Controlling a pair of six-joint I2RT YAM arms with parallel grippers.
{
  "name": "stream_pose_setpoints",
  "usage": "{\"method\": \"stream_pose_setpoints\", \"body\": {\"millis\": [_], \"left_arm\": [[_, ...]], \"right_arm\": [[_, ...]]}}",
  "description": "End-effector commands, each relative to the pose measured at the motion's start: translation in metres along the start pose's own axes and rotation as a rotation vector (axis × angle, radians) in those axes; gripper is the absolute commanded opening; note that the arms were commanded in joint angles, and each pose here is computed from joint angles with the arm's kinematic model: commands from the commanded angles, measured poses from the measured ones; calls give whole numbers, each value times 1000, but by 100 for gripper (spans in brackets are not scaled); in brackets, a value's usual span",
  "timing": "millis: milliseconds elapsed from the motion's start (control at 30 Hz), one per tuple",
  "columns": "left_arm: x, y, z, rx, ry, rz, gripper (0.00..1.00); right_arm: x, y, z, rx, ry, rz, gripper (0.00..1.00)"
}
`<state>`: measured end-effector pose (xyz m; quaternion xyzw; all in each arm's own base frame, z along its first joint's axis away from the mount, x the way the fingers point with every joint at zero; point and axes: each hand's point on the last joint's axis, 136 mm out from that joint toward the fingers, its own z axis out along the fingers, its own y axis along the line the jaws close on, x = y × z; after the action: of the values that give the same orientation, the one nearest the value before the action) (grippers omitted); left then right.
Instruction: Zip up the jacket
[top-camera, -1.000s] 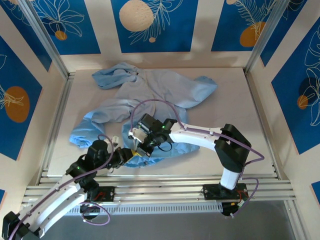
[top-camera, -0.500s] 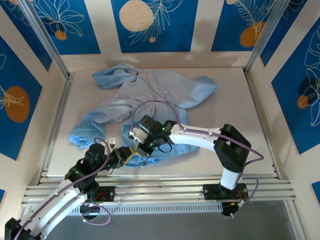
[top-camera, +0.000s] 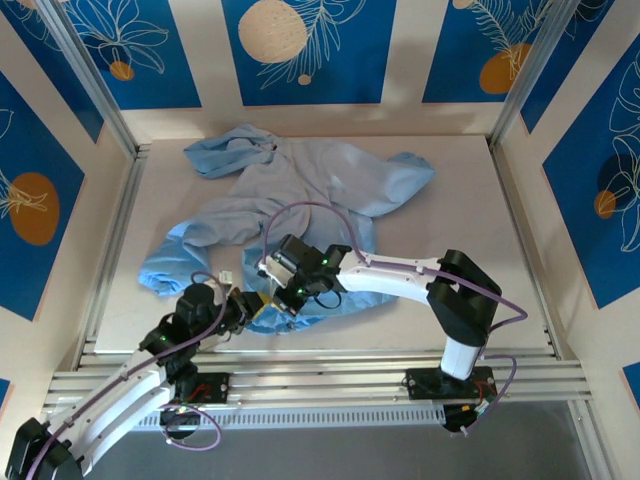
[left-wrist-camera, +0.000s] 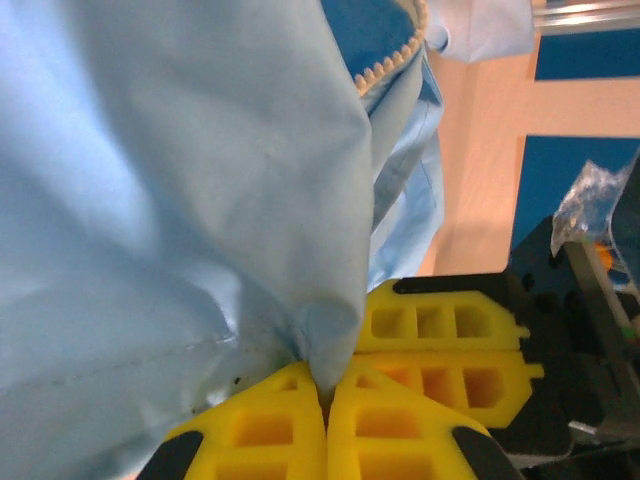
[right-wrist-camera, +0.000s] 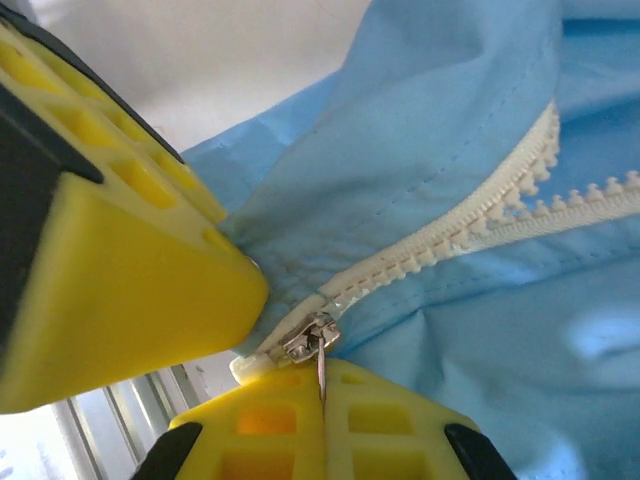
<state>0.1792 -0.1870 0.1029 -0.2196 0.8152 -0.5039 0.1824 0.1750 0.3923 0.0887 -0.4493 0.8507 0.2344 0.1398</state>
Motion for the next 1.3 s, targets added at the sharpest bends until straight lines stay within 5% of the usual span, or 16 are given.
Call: {"method": "stream_pose_setpoints", "body": {"millis": [0,167,467,567,967,1267], "left_arm": [[-3,-6,1,27,-4,32,0],[8,-5,0,-4,70,53,0],[27,4,-4,-18,172,68,0],[30,14,-3,-25,190,68,0],[21,71,6,-171,169,75,0],[-23,55,30,-153,148,135,0]], "right_arm": [[-7,-5,-19,95,-21,44,0],[-2,-11,-23,132,-10,100,0],[-8,53,-16,-313,-43,-80,0],[-8,48,-8,-348,-10,-74,0],[-7,-36,40,0,96,129,0],[-28,-66,49,48,56,184,0]]}}
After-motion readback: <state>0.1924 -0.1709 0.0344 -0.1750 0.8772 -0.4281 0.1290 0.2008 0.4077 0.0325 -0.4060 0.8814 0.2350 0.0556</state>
